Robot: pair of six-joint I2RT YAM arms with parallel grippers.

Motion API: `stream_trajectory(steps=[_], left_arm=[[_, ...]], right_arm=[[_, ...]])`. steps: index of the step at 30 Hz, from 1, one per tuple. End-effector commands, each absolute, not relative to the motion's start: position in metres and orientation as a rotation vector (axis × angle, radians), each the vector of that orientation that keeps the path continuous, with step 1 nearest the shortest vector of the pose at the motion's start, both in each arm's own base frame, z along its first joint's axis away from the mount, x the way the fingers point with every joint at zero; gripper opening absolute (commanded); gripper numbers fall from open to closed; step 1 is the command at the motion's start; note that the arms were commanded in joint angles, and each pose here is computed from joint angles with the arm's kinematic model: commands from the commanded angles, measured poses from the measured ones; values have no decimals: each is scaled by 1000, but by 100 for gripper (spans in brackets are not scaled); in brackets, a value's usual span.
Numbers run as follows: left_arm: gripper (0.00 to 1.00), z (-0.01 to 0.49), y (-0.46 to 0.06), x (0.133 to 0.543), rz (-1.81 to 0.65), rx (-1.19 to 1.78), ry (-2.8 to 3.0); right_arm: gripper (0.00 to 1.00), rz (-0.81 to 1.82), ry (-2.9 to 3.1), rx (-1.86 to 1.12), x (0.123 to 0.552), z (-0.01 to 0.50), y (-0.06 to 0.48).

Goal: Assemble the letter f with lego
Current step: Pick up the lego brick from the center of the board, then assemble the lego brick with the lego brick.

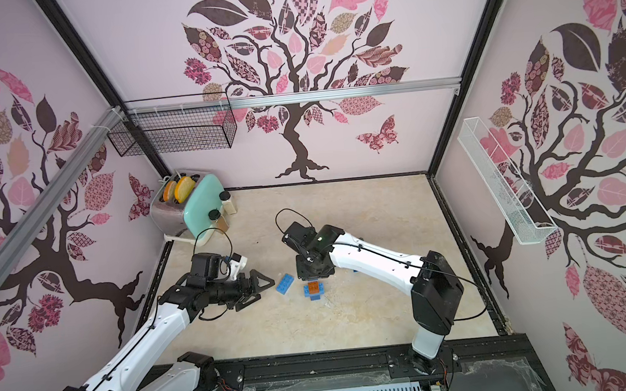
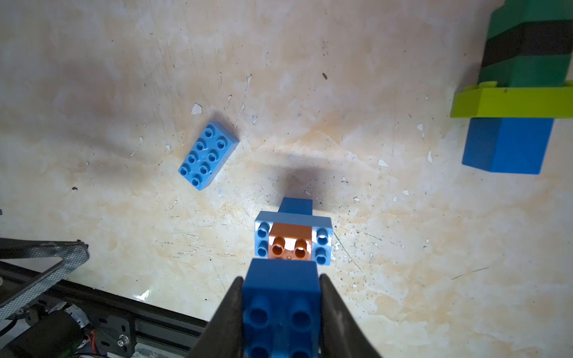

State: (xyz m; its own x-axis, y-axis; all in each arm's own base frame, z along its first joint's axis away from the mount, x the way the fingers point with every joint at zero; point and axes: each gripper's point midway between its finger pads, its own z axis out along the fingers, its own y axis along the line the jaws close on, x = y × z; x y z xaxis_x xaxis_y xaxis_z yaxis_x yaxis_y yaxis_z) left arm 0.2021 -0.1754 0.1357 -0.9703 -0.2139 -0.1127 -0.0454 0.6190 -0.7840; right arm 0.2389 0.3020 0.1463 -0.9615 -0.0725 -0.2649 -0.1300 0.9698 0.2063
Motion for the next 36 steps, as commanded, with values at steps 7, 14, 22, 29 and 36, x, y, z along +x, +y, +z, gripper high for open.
stream_trajectory(steps=[7,14,22,29,36], left_arm=[[94,132,-176,200,-1289,-250,2659],[94,131,-176,200,-1287,-254,2661],[94,130,-175,199,-1277,-260,2666],[94,127,-174,200,-1269,-269,2671],[94,125,-174,201,-1264,-276,2674]], right_arm=[[36,330,2853,-121,227,139,305],[36,317,2864,-120,224,130,304],[36,288,2873,-110,224,119,300],[36,269,2877,-107,224,115,300],[36,282,2864,-114,227,120,303]])
